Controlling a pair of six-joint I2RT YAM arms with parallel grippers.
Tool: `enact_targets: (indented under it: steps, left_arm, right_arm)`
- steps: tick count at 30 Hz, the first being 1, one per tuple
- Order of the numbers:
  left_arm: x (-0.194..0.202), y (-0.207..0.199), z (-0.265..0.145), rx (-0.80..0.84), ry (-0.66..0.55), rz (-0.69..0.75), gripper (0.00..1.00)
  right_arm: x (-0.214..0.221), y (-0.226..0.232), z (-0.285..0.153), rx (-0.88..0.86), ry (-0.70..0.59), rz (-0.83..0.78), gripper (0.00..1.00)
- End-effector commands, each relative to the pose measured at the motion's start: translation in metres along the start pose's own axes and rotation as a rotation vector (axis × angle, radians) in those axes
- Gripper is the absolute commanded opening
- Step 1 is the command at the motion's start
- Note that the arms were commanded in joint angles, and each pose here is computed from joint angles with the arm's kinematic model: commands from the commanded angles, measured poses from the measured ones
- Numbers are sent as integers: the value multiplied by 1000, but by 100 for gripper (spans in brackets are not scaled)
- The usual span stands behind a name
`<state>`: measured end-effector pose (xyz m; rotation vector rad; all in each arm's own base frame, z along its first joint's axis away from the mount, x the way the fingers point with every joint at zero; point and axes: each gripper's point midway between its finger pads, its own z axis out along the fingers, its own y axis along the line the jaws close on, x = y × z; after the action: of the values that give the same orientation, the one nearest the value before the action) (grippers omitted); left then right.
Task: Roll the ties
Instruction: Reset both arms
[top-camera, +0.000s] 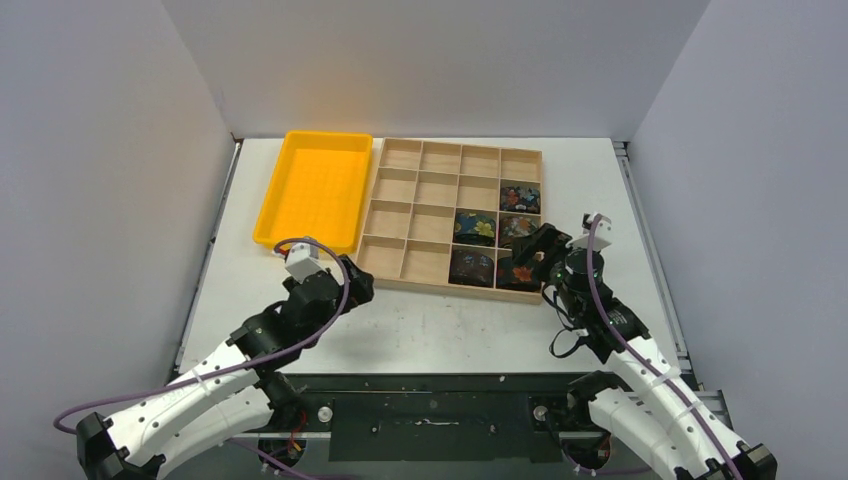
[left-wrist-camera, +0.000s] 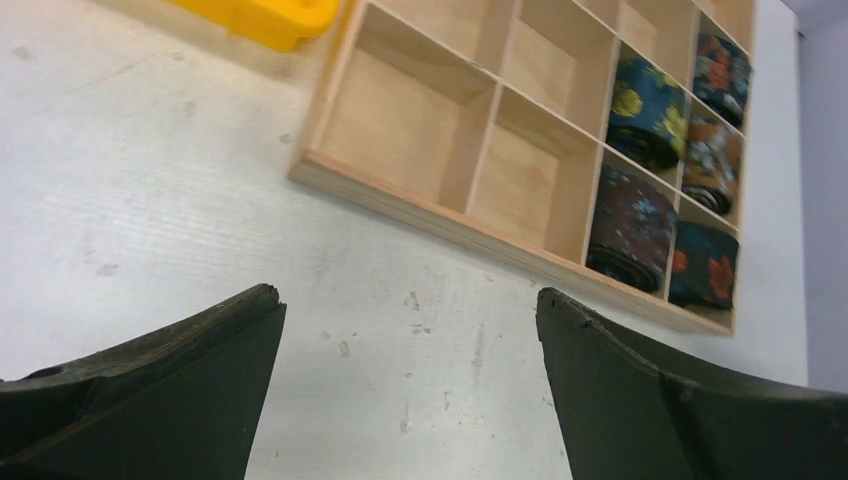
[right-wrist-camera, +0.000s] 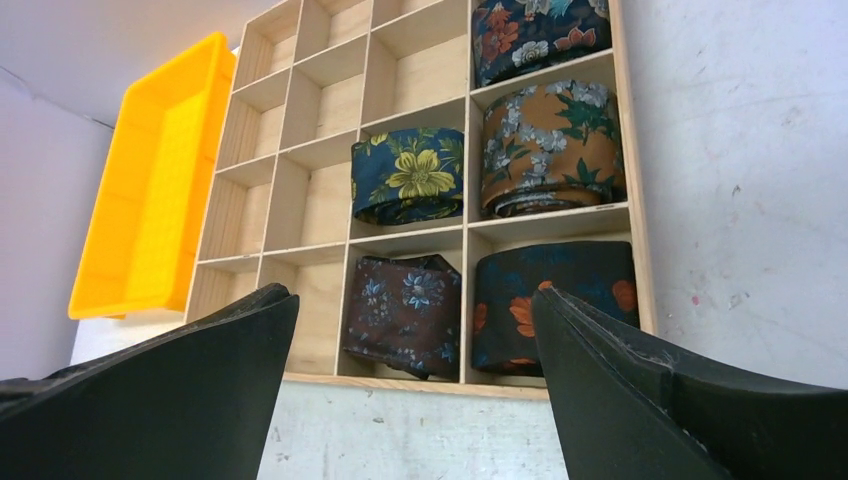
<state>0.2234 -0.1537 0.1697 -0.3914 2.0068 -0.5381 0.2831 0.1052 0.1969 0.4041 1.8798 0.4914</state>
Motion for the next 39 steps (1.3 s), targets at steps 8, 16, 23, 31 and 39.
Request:
enact_targets:
  steps: [8,16,23,31,39]
  left_arm:
    - [-33,30,-17,-322,-83,-200,96]
    - [-104,-4,-47,-171,-230,-131,96]
    - [-124,8,-38,-304,-300,-23,96]
    - [-102,30,-17,-349,-316,79,97]
    - [-115,25,-26,-309,-360,92,96]
  right_arm:
    - [-1,12,-26,-107,-23,95,90]
    - [-66,48,-84,-434,-432,-76,90]
    - [-62,42,-70,-349,-358,-161,90]
    - [-39,43,-32,-227,-126,-52,90]
    - [-50,40,-28,-225,-223,89,90]
